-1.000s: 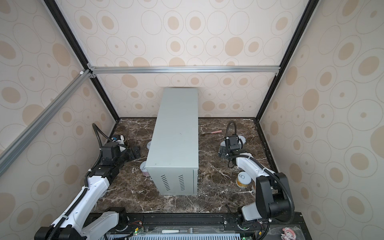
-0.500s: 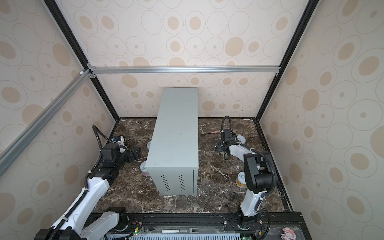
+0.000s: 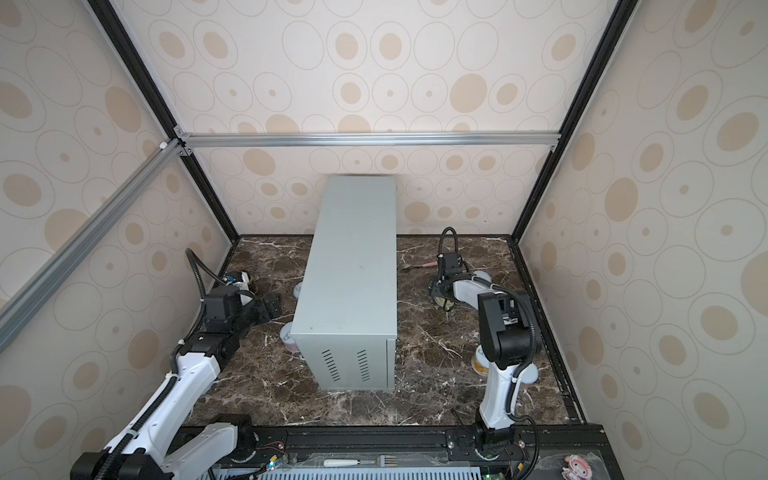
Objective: Place and organize the canned foods onto the counter
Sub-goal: 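Close the right gripper on the yellow can and lift it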
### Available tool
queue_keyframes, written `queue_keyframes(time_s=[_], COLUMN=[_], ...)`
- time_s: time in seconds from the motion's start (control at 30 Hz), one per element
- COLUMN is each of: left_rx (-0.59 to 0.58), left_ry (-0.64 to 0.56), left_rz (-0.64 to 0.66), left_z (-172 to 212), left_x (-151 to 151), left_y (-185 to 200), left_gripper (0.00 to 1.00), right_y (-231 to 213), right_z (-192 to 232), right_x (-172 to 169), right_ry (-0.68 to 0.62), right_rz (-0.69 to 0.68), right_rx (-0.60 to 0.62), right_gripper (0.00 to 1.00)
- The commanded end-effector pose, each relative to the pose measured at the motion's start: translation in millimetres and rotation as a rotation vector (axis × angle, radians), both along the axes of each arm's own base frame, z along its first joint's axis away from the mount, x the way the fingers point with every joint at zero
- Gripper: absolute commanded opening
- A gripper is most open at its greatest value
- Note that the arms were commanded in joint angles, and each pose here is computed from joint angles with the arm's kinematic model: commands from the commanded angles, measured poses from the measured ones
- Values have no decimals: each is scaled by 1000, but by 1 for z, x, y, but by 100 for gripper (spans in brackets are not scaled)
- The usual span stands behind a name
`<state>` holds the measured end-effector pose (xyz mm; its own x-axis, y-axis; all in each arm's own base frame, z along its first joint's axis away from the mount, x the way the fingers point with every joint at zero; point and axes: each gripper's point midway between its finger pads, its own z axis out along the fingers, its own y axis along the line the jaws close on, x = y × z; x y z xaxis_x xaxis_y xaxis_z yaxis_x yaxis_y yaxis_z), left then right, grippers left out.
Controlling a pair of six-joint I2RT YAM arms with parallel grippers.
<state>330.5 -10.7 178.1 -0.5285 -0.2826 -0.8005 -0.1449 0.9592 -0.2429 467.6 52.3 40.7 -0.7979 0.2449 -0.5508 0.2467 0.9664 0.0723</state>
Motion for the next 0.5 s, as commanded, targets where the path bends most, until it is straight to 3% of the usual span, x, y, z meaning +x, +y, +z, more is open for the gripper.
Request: queue_keyframes(time_s=[0.0,0.47], left_rx=[-6,-19], left_ry=[-11,-49], left_rz=[-10,-19], left_z=[1,10], left_x=[1,-3], left_y=[-2,-4], left_gripper=[99,99], right_y=[2,3], right_z=[-3,7], right_x=[0,-10], right_ry=[24,48], right_rz=[-2,38], right_rx=[6,-27], right_gripper=[82,49])
